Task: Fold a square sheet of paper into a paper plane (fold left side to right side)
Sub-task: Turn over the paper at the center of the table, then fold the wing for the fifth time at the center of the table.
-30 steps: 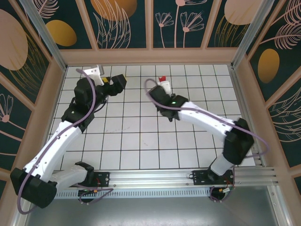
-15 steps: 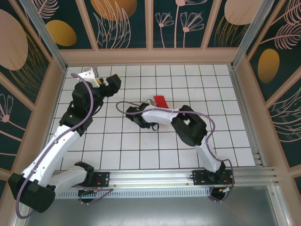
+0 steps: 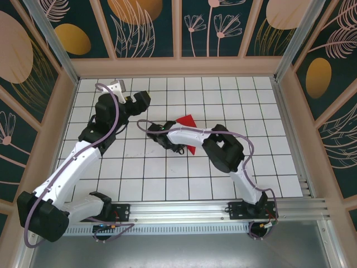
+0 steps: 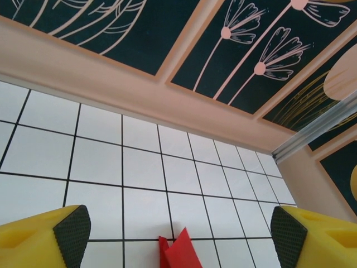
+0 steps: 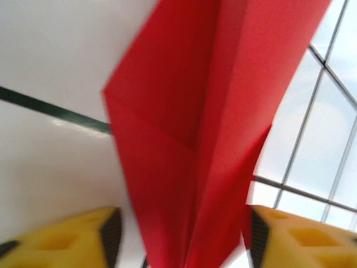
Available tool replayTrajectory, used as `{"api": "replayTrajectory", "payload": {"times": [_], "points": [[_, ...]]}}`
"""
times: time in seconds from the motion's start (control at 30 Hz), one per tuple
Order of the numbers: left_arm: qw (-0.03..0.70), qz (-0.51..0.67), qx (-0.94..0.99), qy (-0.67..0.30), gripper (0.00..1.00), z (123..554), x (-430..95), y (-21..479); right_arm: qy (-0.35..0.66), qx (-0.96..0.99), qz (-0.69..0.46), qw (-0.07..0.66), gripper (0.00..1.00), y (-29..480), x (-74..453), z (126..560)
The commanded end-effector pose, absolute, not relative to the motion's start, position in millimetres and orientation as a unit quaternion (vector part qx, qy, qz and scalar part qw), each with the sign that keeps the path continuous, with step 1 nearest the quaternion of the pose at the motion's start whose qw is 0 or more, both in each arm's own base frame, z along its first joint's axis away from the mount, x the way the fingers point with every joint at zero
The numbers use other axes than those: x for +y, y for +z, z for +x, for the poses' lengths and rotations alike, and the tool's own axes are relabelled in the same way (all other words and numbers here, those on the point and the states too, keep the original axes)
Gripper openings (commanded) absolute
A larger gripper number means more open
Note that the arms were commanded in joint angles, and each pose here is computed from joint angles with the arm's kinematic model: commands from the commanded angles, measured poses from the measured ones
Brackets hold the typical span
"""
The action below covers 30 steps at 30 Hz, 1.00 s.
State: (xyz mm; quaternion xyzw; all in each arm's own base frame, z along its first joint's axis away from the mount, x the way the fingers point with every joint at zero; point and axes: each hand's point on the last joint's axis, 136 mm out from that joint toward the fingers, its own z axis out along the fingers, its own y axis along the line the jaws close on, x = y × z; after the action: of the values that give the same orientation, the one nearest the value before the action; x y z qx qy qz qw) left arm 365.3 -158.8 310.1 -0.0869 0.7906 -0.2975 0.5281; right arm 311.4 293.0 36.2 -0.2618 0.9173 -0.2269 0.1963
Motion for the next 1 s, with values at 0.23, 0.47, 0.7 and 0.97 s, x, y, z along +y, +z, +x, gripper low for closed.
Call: {"api": "replayTrajectory", "payload": {"times": [0.23, 0.47, 0.7, 0.97], "points": [[0.386, -0.125, 0.808, -0.427, 0.93, 391, -210, 240, -0.051, 0.938, -0.186, 0.288, 0.83, 127, 278, 309], [0.250, -0.047, 0.812, -0.526, 0.82, 392, -278, 176, 0.257, 0.904, -0.081, 0.333, 0.85, 174, 230, 320], [0.184, -0.026, 0.828, -0.529, 0.76, 402, -315, 124, 0.386, 0.862, -0.013, 0.329, 0.87, 178, 188, 323], [0.131, -0.040, 0.840, -0.525, 0.66, 410, -331, 72, 0.405, 0.861, 0.000, 0.309, 0.87, 162, 180, 318]]}}
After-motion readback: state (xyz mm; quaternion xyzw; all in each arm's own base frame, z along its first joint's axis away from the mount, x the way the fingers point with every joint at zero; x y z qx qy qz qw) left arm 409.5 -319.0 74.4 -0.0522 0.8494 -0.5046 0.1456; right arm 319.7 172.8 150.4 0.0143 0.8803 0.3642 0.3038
